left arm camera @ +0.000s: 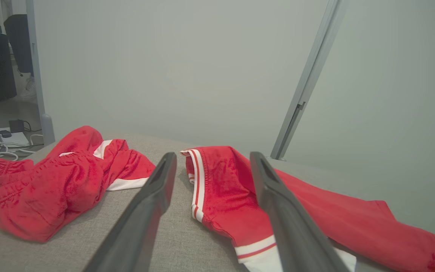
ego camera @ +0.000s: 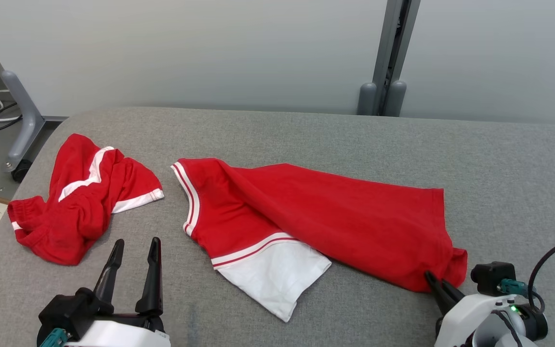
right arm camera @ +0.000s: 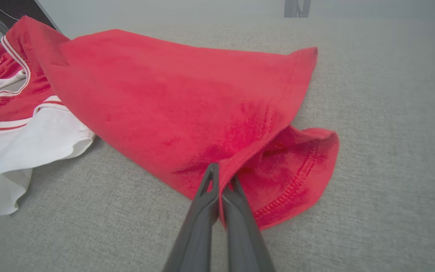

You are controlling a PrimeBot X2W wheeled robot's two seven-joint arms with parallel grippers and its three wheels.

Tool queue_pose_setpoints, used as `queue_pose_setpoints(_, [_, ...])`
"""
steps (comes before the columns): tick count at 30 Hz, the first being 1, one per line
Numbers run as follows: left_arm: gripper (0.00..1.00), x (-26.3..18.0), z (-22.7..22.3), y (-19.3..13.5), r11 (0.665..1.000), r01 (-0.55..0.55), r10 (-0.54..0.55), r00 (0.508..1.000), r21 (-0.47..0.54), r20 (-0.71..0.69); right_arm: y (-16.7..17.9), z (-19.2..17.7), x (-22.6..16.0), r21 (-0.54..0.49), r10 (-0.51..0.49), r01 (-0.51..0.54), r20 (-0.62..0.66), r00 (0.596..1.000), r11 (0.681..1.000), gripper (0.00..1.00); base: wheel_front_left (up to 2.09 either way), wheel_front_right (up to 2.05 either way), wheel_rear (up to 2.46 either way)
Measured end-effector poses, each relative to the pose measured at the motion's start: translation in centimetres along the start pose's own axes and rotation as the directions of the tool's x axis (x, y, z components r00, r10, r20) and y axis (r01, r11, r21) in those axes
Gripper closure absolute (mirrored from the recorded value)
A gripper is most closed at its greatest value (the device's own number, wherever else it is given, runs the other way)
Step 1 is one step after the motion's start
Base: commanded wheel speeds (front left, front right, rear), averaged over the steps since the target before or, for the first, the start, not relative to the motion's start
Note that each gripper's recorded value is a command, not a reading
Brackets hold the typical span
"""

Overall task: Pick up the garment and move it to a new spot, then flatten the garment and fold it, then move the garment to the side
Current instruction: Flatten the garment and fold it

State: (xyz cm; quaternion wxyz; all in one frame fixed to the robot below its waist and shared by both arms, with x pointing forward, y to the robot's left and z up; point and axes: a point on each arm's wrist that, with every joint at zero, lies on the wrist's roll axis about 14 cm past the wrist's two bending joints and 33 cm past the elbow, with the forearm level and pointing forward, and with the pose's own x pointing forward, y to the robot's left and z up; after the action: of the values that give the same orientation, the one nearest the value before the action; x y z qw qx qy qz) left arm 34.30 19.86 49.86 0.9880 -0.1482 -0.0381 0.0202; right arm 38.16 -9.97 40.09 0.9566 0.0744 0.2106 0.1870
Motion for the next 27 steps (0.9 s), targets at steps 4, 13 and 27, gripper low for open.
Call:
queue_pose_setpoints(4, [0.00, 0.1, -0.1, -0.4, 1.000, 0.015, -0.015, 1.000, -0.003, -0.002, 1.5, 0.8, -0.1, 0.016, 0.053, -0.053, 0.010, 0.999, 0.998, 1.00, 0.00, 0.00, 0.00])
queue_pose_setpoints(13, [0.00, 0.3, -0.6, -0.8, 1.000, 0.026, -0.026, 0.999, -0.006, -0.018, 4.0, 7.1, -1.2, 0.179, 0.204, -0.224, 0.121, 0.971, 0.958, 1.00, 0.00, 0.00, 0.00])
queue_pose_setpoints(27, [0.00, 1.9, -1.5, 0.1, 1.000, 0.001, -0.001, 0.999, -0.006, -0.044, -0.3, 15.3, 2.9, 0.375, 0.176, -0.257, 0.237, 0.955, 0.891, 1.00, 0.00, 0.00, 0.00])
